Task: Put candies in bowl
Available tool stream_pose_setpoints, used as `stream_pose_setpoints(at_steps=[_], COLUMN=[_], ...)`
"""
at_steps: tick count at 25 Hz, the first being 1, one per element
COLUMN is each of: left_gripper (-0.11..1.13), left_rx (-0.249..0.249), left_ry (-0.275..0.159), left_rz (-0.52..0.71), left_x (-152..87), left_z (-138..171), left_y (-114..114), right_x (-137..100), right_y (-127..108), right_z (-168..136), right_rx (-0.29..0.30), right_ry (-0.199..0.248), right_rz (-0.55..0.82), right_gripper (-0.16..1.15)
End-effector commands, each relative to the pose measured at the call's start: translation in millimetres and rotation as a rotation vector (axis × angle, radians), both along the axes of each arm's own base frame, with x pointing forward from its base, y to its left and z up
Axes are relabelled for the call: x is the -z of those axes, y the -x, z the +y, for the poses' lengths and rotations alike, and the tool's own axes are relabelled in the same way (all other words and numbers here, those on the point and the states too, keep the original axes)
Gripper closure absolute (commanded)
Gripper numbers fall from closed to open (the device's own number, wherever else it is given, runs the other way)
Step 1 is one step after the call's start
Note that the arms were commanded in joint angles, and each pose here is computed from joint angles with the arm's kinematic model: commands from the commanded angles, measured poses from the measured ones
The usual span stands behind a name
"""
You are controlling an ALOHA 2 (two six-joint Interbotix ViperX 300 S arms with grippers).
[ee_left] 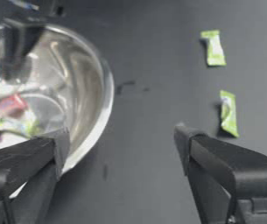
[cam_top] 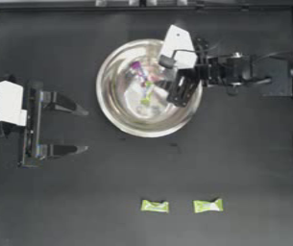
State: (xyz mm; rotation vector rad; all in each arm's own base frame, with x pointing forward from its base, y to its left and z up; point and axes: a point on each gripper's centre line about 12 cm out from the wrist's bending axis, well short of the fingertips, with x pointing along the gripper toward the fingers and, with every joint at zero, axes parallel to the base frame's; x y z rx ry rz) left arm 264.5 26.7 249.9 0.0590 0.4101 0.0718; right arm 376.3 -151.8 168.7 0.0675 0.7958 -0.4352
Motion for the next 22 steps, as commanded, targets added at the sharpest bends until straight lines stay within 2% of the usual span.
stream_pose_setpoints(at_steps=[1, 5, 12, 18, 22], left_gripper=[0.01, 0.01, 0.01, 0.01, 0.01], left_rx=[-0.002, -0.001, -0.003, -0.002, -0.001], left_ry=[-0.001, -0.002, -0.001, -0.001, -0.003], left_rz=[-0.027, -0.025, -0.027, -0.025, -0.028], left_x=[-7.7, -7.1, -7.2, -7.3, -8.5], left_z=[-0.1, -0.2, -0.1, -0.1, -0.1], left_y=[0.1, 0.4, 0.3, -0.1, -0.5], right_x=[-25.1, -38.8, -64.9, -79.7, -90.3], right_y=[-3.5, 2.4, 26.7, 49.0, 61.2], right_z=[5.7, 17.1, 53.8, 89.0, 113.5], right_rx=[-0.02, -0.037, -0.065, -0.087, -0.136], right_ry=[0.024, 0.037, 0.044, 0.005, -0.004], right_rz=[-0.064, -0.078, -0.065, -0.047, -0.049], right_gripper=[-0.04, -0.02, -0.02, -0.02, -0.02])
